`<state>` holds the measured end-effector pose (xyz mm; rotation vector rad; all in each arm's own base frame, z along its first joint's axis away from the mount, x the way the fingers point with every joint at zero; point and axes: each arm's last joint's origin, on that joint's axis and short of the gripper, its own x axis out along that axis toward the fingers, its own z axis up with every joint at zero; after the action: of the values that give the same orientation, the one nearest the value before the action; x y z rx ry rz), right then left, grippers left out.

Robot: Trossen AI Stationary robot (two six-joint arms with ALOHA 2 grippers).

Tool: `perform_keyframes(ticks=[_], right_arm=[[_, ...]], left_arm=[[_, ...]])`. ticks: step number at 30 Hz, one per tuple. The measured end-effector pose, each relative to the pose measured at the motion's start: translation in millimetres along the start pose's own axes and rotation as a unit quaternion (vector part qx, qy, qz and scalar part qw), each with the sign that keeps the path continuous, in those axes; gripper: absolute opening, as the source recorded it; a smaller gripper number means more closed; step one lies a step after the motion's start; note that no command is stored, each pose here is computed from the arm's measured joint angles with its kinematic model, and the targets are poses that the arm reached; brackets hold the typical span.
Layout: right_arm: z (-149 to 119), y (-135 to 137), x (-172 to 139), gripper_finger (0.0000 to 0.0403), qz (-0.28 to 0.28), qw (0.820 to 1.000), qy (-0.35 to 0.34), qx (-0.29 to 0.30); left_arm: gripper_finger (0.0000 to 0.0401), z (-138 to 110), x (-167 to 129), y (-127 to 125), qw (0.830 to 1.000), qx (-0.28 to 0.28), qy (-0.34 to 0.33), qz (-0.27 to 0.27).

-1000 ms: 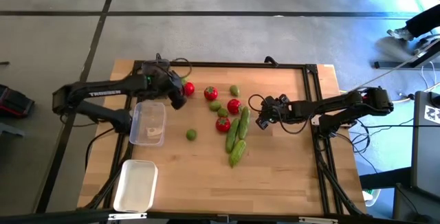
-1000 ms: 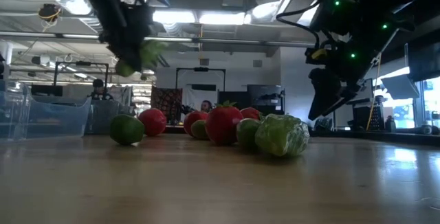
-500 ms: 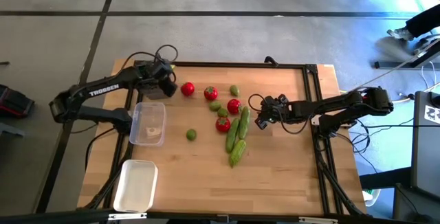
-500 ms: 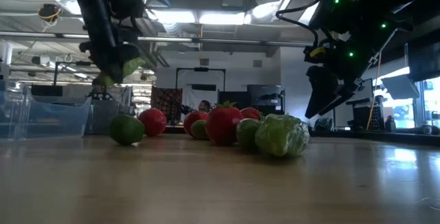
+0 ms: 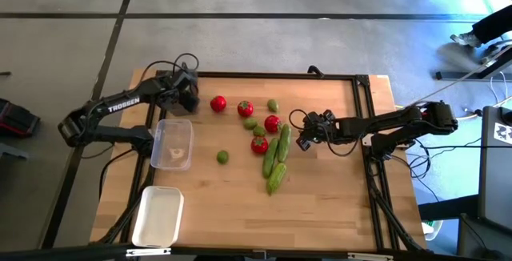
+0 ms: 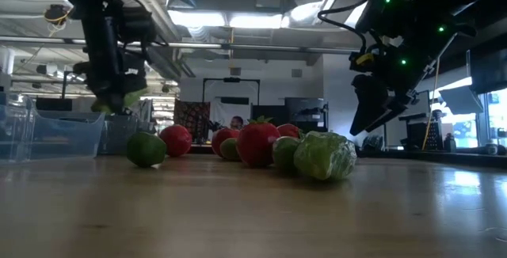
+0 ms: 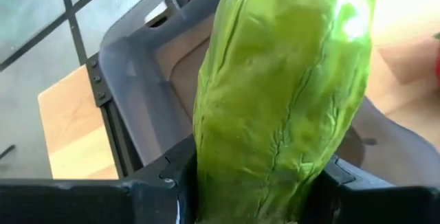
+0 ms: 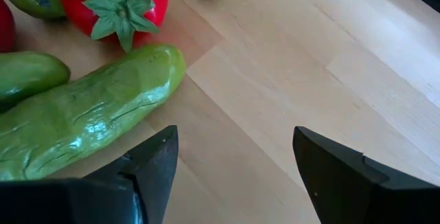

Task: Sort produce into baskets
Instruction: Put the cucumber into the black bin

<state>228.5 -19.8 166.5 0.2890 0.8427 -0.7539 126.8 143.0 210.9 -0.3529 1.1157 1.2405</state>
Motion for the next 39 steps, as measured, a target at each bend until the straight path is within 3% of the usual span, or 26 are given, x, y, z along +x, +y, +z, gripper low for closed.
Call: perform_keyframes(ticks=[6, 13, 19, 29, 36, 39], right_arm=[[0, 0, 0, 0.0273, 0.000, 1.000, 0.000, 0.000], [1, 0, 0, 0.0273, -0.009, 1.000, -0.007, -0.001], [1, -1, 0, 0.0273, -0.014, 1.000, -0.012, -0.001], [3, 1, 0, 0.0273, -0.009, 1.000, -0.020, -0.007], [6, 3, 0, 0.0273, 0.006, 0.999, -0.029, -0.027], [11, 6, -3, 0.0273, 0.019, 0.999, -0.032, -0.037]], left_arm=[[0.0167, 1, 3, 7, 1.000, -0.007, 0.009, 0.007], [0.0167, 0, 5, 7, 0.999, 0.004, 0.025, -0.041], [0.0167, 0, 5, 8, 0.999, -0.001, 0.027, -0.041], [0.0251, -1, 8, 13, 0.998, -0.024, 0.037, -0.046], [0.0262, 7, -10, 16, 0.998, -0.026, 0.014, -0.056], [0.0262, 12, -26, 13, 0.995, -0.020, -0.016, -0.092]])
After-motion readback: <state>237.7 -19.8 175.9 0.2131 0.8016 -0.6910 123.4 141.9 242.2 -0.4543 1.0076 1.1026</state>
